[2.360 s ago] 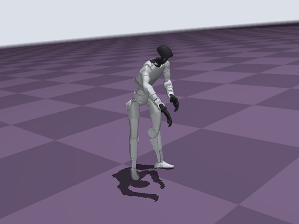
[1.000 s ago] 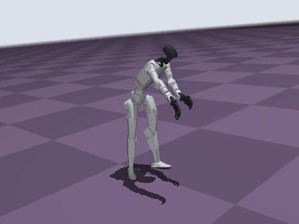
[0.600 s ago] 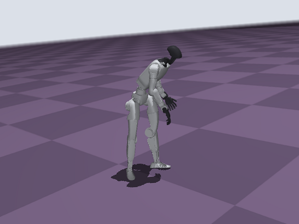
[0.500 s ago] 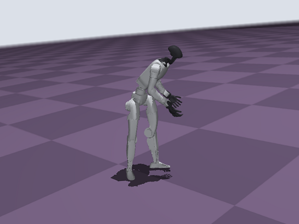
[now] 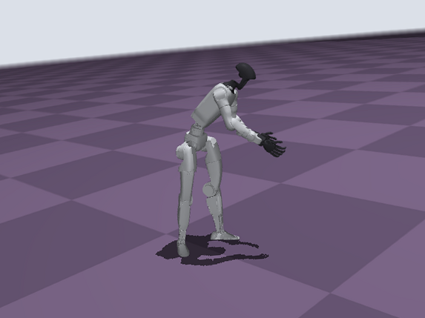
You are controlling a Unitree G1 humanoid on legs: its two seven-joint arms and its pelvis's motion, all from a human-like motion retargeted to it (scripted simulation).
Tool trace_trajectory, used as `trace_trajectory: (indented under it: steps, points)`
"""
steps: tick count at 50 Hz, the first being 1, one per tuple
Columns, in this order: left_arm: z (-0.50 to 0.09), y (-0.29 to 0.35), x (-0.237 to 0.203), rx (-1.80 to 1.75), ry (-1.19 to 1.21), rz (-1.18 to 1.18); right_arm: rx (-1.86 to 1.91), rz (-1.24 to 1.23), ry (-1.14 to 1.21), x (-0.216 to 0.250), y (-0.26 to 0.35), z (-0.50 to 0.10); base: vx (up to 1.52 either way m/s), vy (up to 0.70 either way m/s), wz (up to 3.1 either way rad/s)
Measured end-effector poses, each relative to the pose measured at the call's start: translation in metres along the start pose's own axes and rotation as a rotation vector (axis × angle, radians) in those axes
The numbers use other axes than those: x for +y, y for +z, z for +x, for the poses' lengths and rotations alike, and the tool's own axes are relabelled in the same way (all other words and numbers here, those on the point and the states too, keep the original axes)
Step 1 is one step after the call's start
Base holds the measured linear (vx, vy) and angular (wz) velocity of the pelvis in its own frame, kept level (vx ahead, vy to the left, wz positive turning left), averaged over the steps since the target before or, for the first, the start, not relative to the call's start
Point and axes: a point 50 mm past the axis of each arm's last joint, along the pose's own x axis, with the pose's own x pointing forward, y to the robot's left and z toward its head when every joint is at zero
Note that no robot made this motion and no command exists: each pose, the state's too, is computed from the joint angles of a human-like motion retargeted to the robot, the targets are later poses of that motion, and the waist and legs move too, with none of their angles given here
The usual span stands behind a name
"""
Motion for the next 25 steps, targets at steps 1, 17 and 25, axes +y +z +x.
trace_trajectory:
  steps: [1,17,25]
  points:
    - [-0.020,-0.013,0.012,0.047,0.028,-0.021,0.060,0.025,0.032,0.011,-0.023,-0.013,0.10,0.02,-0.05]
    - [-0.085,-0.018,-0.009,0.140,0.121,-0.426,0.071,0.114,0.088,-0.026,-0.026,-0.048,0.00,-0.04,0.09]
    - [0.042,0.036,-0.087,0.085,0.057,-0.466,-0.231,0.009,-0.463,-0.126,0.132,0.026,-0.05,-0.06,0.15]
